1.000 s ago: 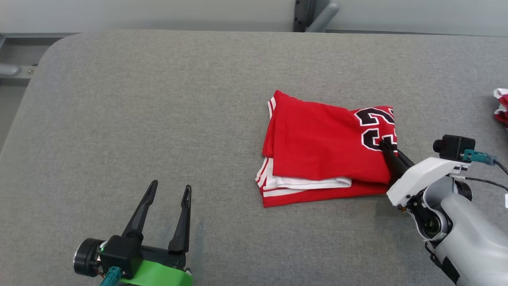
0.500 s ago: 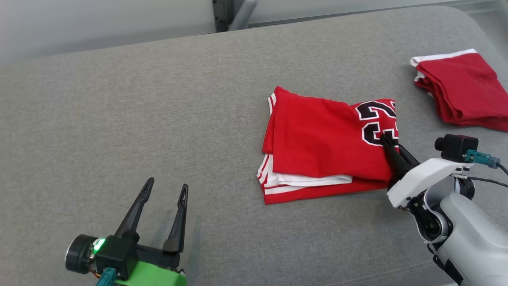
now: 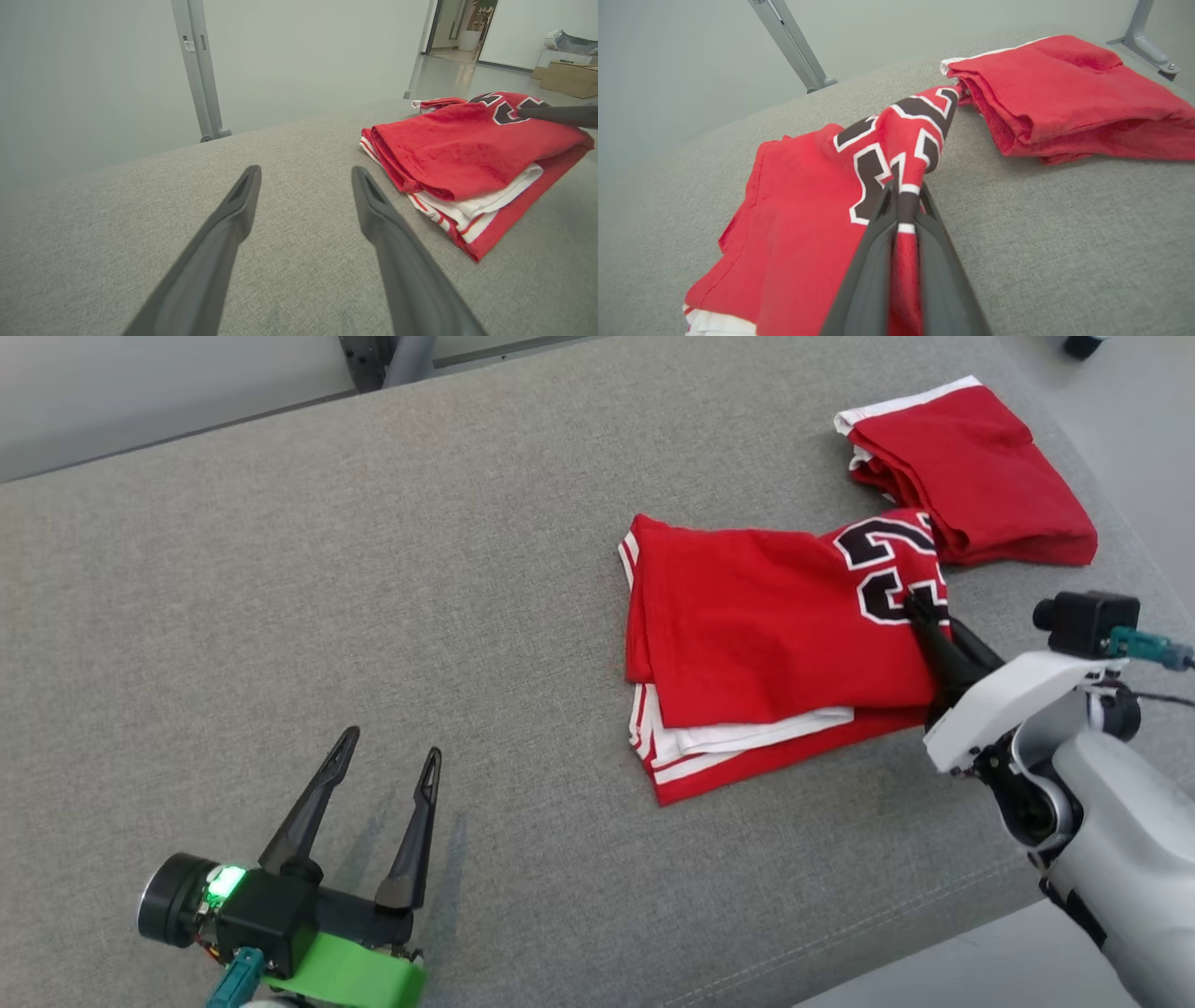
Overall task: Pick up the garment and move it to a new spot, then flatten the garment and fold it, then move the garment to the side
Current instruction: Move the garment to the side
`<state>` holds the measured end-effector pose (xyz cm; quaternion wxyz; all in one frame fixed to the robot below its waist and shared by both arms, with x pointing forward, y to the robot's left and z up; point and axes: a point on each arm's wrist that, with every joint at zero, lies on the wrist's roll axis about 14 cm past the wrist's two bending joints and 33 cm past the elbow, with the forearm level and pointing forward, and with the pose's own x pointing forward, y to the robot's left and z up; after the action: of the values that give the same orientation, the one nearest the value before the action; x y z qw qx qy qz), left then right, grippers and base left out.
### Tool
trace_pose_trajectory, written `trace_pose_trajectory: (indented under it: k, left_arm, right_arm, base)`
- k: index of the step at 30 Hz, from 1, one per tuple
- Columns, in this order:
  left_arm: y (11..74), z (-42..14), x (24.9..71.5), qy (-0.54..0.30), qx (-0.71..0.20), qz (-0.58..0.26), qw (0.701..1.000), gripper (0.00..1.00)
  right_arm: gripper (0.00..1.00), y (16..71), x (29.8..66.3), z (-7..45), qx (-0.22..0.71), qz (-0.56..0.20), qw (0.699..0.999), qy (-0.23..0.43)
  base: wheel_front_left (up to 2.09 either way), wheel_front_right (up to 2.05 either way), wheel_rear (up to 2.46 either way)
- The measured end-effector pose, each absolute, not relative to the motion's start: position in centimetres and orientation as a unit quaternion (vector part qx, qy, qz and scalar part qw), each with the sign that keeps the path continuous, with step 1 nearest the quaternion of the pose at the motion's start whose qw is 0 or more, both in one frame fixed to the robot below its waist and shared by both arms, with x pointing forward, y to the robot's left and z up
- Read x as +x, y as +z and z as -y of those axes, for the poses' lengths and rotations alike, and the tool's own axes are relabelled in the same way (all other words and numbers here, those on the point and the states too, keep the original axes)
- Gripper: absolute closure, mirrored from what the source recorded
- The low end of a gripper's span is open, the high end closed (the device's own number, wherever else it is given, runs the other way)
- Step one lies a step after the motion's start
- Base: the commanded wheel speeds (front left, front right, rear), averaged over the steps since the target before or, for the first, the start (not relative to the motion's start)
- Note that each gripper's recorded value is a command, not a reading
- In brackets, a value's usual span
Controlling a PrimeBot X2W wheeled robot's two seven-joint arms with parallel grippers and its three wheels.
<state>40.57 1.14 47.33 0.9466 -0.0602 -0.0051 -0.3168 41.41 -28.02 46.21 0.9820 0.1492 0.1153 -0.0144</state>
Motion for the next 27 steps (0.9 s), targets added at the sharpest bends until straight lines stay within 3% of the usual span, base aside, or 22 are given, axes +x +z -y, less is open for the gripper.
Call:
trace_pose_trajectory:
  k: [13, 26, 27]
  left_arm:
    - [45.3, -2.6, 43.2, -0.308, -0.06, -0.004, 0.949, 0.0]
    - [43.0, -5.3, 45.1, -0.279, -0.061, -0.023, 0.958, 0.0]
    - [42.9, -5.4, 45.3, -0.277, -0.06, -0.023, 0.959, 0.0]
  right_arm:
    - [1.0, 50.7, 49.2, 33.6, 0.046, -0.102, 0.993, -0.037]
    - [1.0, 51.3, 53.0, 40.8, -0.047, -0.132, 0.983, -0.117]
    - [0.88, 50.9, 53.1, 41.1, -0.045, -0.137, 0.982, -0.123]
  base:
    - [0.0, 0.0, 0.0]
    - [0.0, 0.0, 0.0]
    - [0.0, 0.0, 0.0]
